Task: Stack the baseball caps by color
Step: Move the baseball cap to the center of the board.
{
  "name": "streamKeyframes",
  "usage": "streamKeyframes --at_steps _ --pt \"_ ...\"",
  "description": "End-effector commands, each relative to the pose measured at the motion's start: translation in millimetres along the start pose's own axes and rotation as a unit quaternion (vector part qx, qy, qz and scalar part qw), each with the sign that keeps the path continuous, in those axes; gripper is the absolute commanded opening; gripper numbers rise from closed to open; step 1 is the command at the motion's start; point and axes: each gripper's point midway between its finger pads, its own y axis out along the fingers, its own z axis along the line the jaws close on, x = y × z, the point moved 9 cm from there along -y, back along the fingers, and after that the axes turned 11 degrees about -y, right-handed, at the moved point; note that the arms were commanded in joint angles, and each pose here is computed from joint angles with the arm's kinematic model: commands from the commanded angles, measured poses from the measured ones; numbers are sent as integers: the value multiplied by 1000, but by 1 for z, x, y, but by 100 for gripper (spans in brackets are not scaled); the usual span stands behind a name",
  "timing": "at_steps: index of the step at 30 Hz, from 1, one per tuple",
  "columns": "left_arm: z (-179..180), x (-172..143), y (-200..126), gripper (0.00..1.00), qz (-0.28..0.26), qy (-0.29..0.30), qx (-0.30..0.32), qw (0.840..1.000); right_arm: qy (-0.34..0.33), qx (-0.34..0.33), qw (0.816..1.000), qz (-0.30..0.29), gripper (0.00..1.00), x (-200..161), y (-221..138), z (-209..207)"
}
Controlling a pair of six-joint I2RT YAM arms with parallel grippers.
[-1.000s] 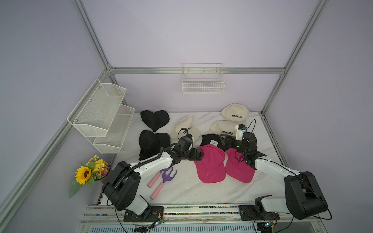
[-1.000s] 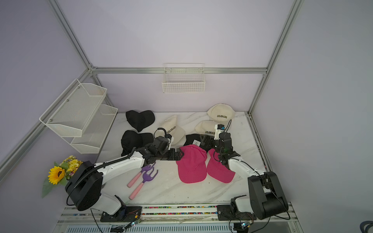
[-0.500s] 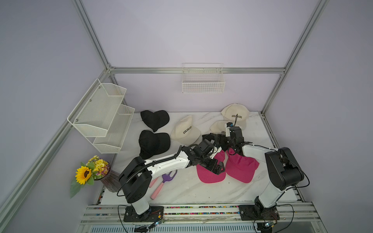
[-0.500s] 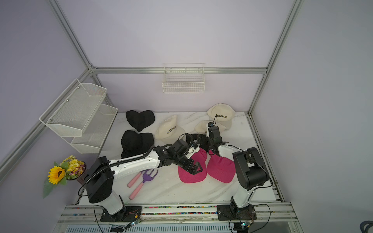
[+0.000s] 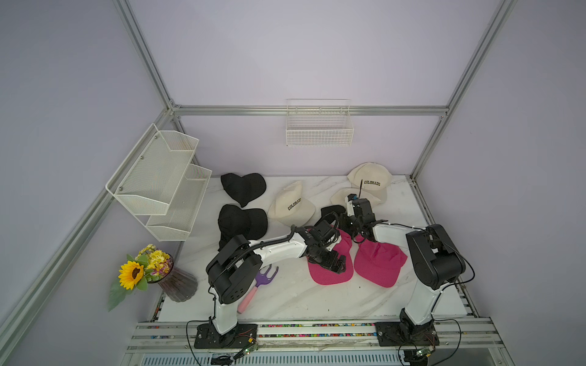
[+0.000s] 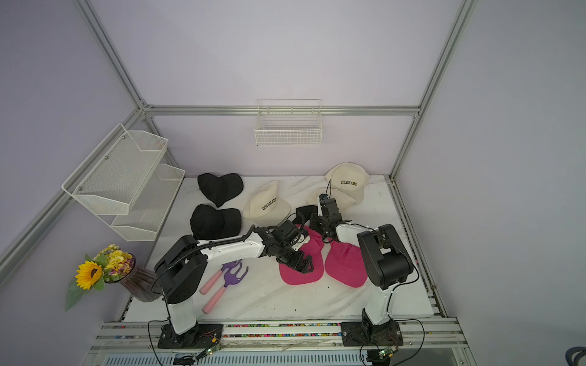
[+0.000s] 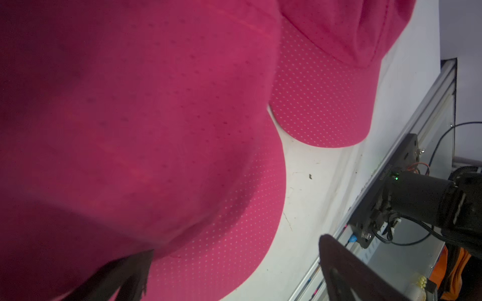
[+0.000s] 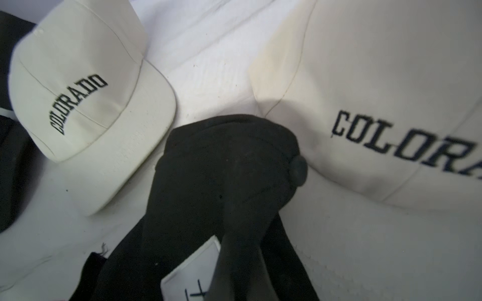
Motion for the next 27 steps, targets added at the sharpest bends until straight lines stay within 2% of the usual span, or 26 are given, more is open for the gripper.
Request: streamKeyframes --at_steps 1,6,10,13,15,17,23,27 --pt "27 7 0 100 -9 -52 30 998 2 -9 998 -66 0 32 -30 3" --pt "44 23 6 100 -22 -75 39 996 40 -59 986 -152 0 66 -72 -13" --pt "50 43 10 100 -42 -84 35 995 93 -114 960 -237 0 83 -108 -43" --pt "52 63 13 100 -57 -86 27 994 110 -122 944 -286 0 91 -132 -60" --pt "53 79 17 100 -66 -82 28 994 93 -113 940 -310 0 96 -144 -61" --pt "55 96 21 100 -77 -79 38 993 75 -111 939 -317 0 100 -150 -59" --pt "76 148 30 100 -111 -101 55 987 81 -109 935 -328 0 96 -160 -58" --pt "66 182 19 100 -137 -90 9 986 67 -70 937 -336 0 92 -164 -51"
